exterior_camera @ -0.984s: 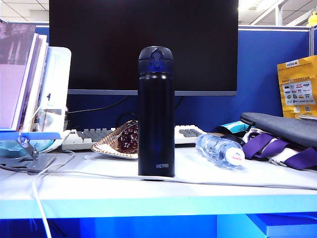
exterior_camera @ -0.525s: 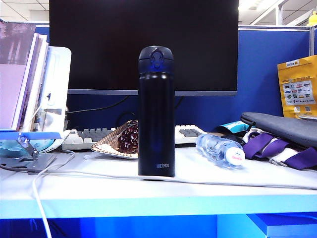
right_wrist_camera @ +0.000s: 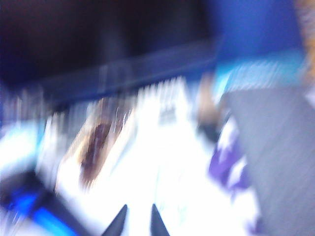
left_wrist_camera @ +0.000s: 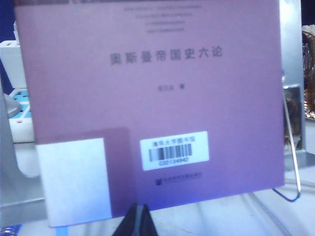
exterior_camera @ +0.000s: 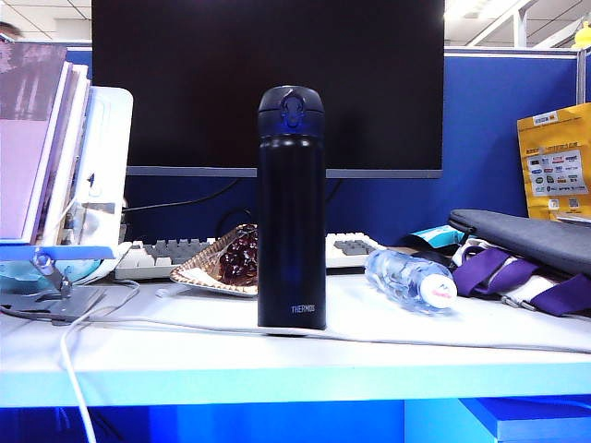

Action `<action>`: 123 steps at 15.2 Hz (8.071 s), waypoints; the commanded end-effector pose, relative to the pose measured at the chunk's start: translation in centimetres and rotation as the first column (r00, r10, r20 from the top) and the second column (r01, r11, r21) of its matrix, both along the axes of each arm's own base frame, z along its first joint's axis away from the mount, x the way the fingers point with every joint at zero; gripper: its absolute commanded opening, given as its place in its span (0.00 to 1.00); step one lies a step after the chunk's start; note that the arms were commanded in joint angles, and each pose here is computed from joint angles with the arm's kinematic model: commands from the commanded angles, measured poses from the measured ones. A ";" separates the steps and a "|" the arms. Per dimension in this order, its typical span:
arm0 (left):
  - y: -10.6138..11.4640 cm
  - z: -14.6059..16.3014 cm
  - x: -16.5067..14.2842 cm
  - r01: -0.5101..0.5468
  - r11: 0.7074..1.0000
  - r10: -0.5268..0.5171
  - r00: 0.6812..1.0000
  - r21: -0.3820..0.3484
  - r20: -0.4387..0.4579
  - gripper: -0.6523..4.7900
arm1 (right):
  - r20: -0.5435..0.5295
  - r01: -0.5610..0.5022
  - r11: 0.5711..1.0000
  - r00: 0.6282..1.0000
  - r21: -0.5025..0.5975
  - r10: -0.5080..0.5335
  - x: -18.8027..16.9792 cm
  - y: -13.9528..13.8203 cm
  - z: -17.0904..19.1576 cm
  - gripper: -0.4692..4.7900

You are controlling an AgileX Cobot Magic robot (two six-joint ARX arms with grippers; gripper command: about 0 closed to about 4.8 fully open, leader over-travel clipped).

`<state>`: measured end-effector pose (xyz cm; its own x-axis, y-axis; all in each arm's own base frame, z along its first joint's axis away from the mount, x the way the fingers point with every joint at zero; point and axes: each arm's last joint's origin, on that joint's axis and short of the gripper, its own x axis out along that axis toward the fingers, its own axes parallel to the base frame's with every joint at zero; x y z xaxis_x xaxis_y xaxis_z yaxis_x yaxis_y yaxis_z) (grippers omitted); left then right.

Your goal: Pick up the mineral water bottle and place it vertically to the right of the black thermos cup.

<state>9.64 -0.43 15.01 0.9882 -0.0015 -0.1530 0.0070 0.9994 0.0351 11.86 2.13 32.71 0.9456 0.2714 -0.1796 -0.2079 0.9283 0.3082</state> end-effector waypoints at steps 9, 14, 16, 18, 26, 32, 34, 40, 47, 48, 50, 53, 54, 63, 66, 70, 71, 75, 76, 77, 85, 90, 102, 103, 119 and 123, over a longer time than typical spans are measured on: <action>0.0 -0.1 0.0 -0.004 1.000 0.004 1.000 0.001 -0.009 0.11 | -0.436 -0.354 0.922 0.813 0.157 0.386 15.2 3.6 1.0 1.00; 0.0 -0.1 0.0 -0.004 1.000 0.004 1.000 0.001 -0.009 0.11 | -0.620 -0.296 0.945 0.770 -0.138 0.151 18.7 4.8 -2.7 1.00; 0.0 -0.1 0.0 -0.004 1.000 0.004 1.000 0.001 -0.009 0.11 | -0.653 -0.305 0.932 0.750 -0.194 0.109 19.9 5.3 -4.1 1.00; 0.0 -0.1 0.0 -0.005 1.000 0.005 1.000 0.001 -0.009 0.11 | -0.682 -0.337 0.920 0.723 -0.202 0.115 21.4 6.0 -5.1 1.00; 0.0 -0.1 0.0 -0.005 1.000 0.005 1.000 0.001 -0.009 0.11 | -0.778 -0.402 0.898 0.616 -0.181 0.120 24.8 7.8 -9.7 1.00; 0.0 -0.1 0.0 -0.005 1.000 0.005 1.000 0.001 -0.009 0.11 | -0.813 -0.425 0.887 0.573 -0.182 0.107 25.6 8.6 -12.3 1.00; 0.0 -0.1 0.0 -0.006 1.000 0.006 1.000 0.002 -0.009 0.11 | -0.800 -0.420 0.888 0.589 -0.187 0.110 26.0 8.7 -12.6 1.00; 0.0 -0.1 0.0 -0.004 1.000 0.004 1.000 0.001 -0.009 0.11 | -0.880 -0.475 0.860 0.470 -0.187 0.069 28.3 9.3 -13.7 1.00; 0.0 -0.1 0.0 -0.005 1.000 0.005 1.000 0.001 -0.009 0.11 | -0.881 -0.487 0.848 0.471 -0.207 0.055 28.6 9.8 -13.6 1.00; 0.0 -0.1 0.0 -0.005 1.000 0.005 1.000 0.001 -0.009 0.11 | -0.882 -0.490 0.847 0.469 -0.206 0.057 28.6 9.9 -13.6 0.88; 0.0 -0.1 0.0 -0.005 1.000 0.005 1.000 0.001 -0.009 0.11 | -0.882 -0.502 0.840 0.468 -0.205 0.064 28.4 10.5 -13.6 0.78; 0.0 -0.1 0.0 -0.004 1.000 0.004 1.000 0.001 -0.009 0.11 | -0.877 -0.508 0.835 0.477 -0.212 0.067 28.5 10.8 -12.8 0.78; 0.0 -0.1 0.0 -0.005 1.000 0.005 1.000 0.001 -0.009 0.11 | -0.870 -0.499 0.833 0.491 -0.238 0.046 28.7 10.8 -11.8 0.78; 0.0 -0.1 0.0 -0.005 1.000 0.005 1.000 0.001 -0.009 0.11 | -0.846 -0.483 0.831 0.532 -0.275 0.029 29.4 10.9 -7.1 1.00; 0.0 -0.1 0.0 -0.005 1.000 0.005 1.000 0.001 -0.009 0.11 | -0.882 -0.499 0.833 0.471 -0.239 0.029 29.4 11.0 -8.2 1.00; 0.0 -0.1 0.0 -0.005 1.000 0.005 1.000 0.001 -0.009 0.11 | -0.904 -0.503 0.845 0.423 -0.181 0.058 29.7 11.3 -9.7 1.00; 0.0 -0.1 0.0 -0.005 1.000 0.005 1.000 0.001 -0.009 0.11 | -0.908 -0.509 0.846 0.412 -0.161 0.075 29.7 11.4 -9.8 1.00; 0.0 -0.1 0.0 -0.005 1.000 0.005 1.000 0.001 -0.009 0.11 | -0.912 -0.506 0.847 0.406 -0.165 0.065 29.7 11.3 -9.9 1.00; 0.0 -0.1 0.0 -0.005 1.000 0.005 1.000 0.001 -0.009 0.11 | -0.913 -0.506 0.847 0.404 -0.165 0.064 29.7 11.3 -10.0 1.00; 0.0 -0.1 0.0 -0.005 1.000 0.005 1.000 0.001 -0.009 0.11 | -0.914 -0.506 0.847 0.401 -0.164 0.062 29.7 11.3 -10.1 1.00; 0.0 -0.1 0.0 -0.005 1.000 0.005 1.000 0.001 -0.009 0.11 | -0.933 -0.502 0.836 0.358 -0.219 -0.029 30.4 11.3 -13.0 0.69; 0.0 -0.1 0.0 -0.005 1.000 0.005 1.000 0.001 -0.009 0.11 | -0.939 -0.507 0.836 0.344 -0.210 -0.028 30.2 11.2 -12.9 0.36; 0.0 -0.1 0.0 -0.005 1.000 0.005 1.000 0.001 -0.009 0.11 | -0.864 -0.493 0.810 0.503 -0.317 -0.032 26.0 9.7 -3.0 0.36; 0.0 -0.1 0.0 -0.005 1.000 0.005 1.000 0.001 -0.009 0.11 | -0.839 -0.481 0.813 0.544 -0.329 -0.018 24.9 9.4 -0.9 0.36; -0.1 2.8 0.0 0.045 0.986 0.002 0.959 -0.161 0.283 0.11 | -0.670 -0.416 0.873 0.727 -0.254 0.152 13.8 6.3 10.8 0.37; -0.5 9.3 -1.5 0.253 0.959 -0.157 0.848 -0.127 0.506 0.11 | -0.642 -0.418 0.875 0.746 -0.243 0.178 12.8 6.1 11.7 0.37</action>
